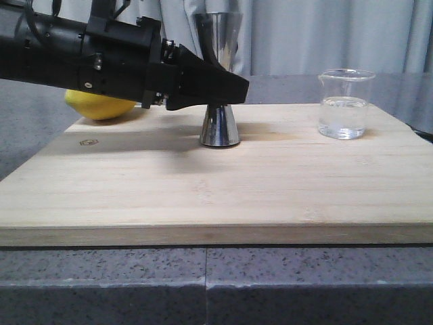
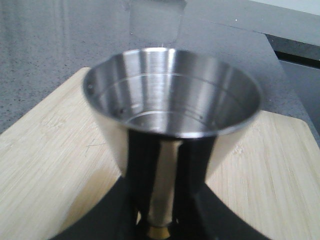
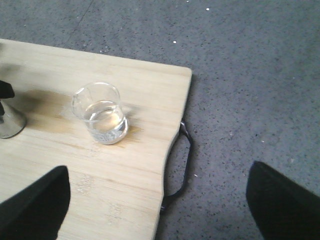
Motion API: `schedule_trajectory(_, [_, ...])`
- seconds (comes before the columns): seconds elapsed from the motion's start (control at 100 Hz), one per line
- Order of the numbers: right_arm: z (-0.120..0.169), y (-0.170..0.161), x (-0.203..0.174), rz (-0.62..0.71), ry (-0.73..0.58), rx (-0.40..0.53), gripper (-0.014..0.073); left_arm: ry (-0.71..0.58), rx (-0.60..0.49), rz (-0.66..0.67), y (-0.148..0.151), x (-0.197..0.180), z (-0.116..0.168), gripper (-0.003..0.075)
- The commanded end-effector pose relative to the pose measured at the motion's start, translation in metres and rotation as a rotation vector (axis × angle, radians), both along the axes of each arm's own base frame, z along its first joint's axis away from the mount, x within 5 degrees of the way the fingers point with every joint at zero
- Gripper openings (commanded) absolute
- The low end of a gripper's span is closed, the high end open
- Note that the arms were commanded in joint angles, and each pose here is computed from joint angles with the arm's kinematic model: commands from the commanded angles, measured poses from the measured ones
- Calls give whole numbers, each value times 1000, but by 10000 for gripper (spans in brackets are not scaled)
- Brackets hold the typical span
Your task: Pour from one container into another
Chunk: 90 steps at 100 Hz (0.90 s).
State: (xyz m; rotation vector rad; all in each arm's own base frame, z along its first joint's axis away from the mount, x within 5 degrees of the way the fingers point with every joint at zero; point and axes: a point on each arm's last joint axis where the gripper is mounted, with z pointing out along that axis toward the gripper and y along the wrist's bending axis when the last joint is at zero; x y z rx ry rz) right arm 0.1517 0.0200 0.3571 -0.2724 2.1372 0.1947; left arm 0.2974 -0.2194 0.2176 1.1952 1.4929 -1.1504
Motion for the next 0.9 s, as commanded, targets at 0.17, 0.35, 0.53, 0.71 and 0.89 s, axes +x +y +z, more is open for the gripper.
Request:
schedule_trajectory(0.17, [26,10,19,86,6,9,647,-35,-121,-5,-3,-2,30,92])
schedule_trajectory(0.35, [25,11,21,87,10,6,647,-35,-121,-5,-3,-2,30,92])
schedule_trajectory(0.53, [28,10,18,77,-54,13,646,-35,-121,-5,-3,-2,30,92])
schedule_trajectory(0.71, [27,16,13,133,-124,65,647,-35,-121,-5,-3,-2,30,91])
schedule_trajectory(0.89, [22,12,14,71,-201,52,647,-35,-121,-5,-3,-2,30,91])
